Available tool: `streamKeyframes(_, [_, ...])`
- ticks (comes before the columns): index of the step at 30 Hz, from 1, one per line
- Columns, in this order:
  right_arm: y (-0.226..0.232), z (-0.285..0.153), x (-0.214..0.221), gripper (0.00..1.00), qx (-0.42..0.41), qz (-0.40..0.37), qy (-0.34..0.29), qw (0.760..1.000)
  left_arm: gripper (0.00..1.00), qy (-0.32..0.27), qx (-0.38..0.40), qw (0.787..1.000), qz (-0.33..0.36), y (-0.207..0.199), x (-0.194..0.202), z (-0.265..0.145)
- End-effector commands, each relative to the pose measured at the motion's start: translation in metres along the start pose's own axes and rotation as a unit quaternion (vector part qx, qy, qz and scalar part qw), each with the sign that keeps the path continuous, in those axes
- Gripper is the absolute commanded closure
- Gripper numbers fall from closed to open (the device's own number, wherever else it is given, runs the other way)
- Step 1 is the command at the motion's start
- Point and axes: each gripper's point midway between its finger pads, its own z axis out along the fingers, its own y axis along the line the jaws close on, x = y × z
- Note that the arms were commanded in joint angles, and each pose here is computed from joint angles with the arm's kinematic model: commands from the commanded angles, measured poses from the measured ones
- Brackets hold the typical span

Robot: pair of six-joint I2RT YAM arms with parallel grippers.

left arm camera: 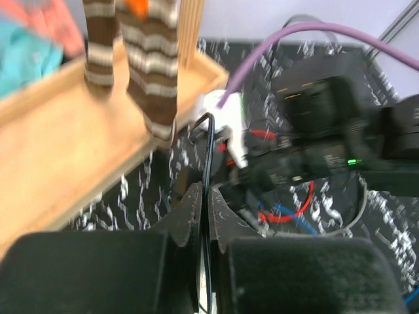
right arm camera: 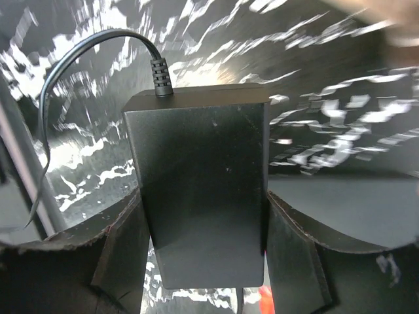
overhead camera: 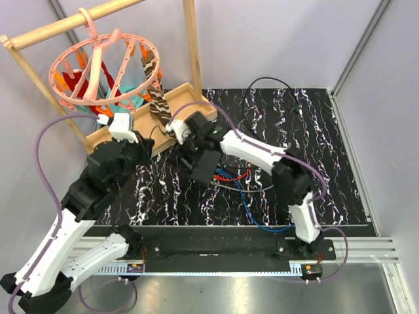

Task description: Insert the plug into the switch port

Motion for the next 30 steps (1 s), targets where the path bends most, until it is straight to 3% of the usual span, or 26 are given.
streamKeyframes(1, [0.018, 0.025, -0.017, 0.86, -0.034, -0.063, -0.026, 0.997, 0.96, -0.021, -0.020, 0.999, -0.034, 0.012, 0.008, -0.007])
streamKeyframes(9, [0.021, 0.084, 0.030, 0.74, -0.038, -0.064, 0.037, 0.997, 0.96, -0.005, -0.077, 0.995, -0.064, 0.041, 0.063, 0.000])
streamKeyframes(17, [0.046, 0.106, 0.032, 0.71, -0.041, -0.105, 0.046, 0.993, 0.96, -0.018, -0.092, 0.992, -0.083, 0.052, 0.087, 0.004])
streamKeyframes(20, [0.053, 0.111, 0.037, 0.66, -0.046, -0.099, 0.051, 0.993, 0.96, -0.019, -0.100, 0.991, -0.083, 0.057, 0.095, 0.007])
streamKeyframes(21, [0.054, 0.111, 0.038, 0.62, -0.045, -0.094, 0.054, 0.993, 0.96, -0.025, -0.102, 0.991, -0.085, 0.057, 0.095, 0.008])
streamKeyframes(22, [0.055, 0.110, 0.039, 0.52, -0.045, -0.084, 0.053, 0.994, 0.96, -0.026, -0.102, 0.991, -0.085, 0.058, 0.096, 0.009])
streamKeyframes(25, [0.053, 0.101, 0.039, 0.41, -0.026, -0.066, 0.054, 0.996, 0.96, -0.027, -0.104, 0.990, -0.086, 0.059, 0.101, 0.012])
streamKeyframes(26, [0.053, 0.091, 0.032, 0.31, -0.016, -0.064, 0.047, 0.997, 0.96, -0.023, -0.105, 0.991, -0.084, 0.059, 0.104, 0.013])
streamKeyframes(30, [0.040, 0.058, 0.037, 0.14, 0.030, -0.041, 0.046, 0.998, 0.96, -0.017, -0.106, 0.991, -0.078, 0.058, 0.108, 0.020])
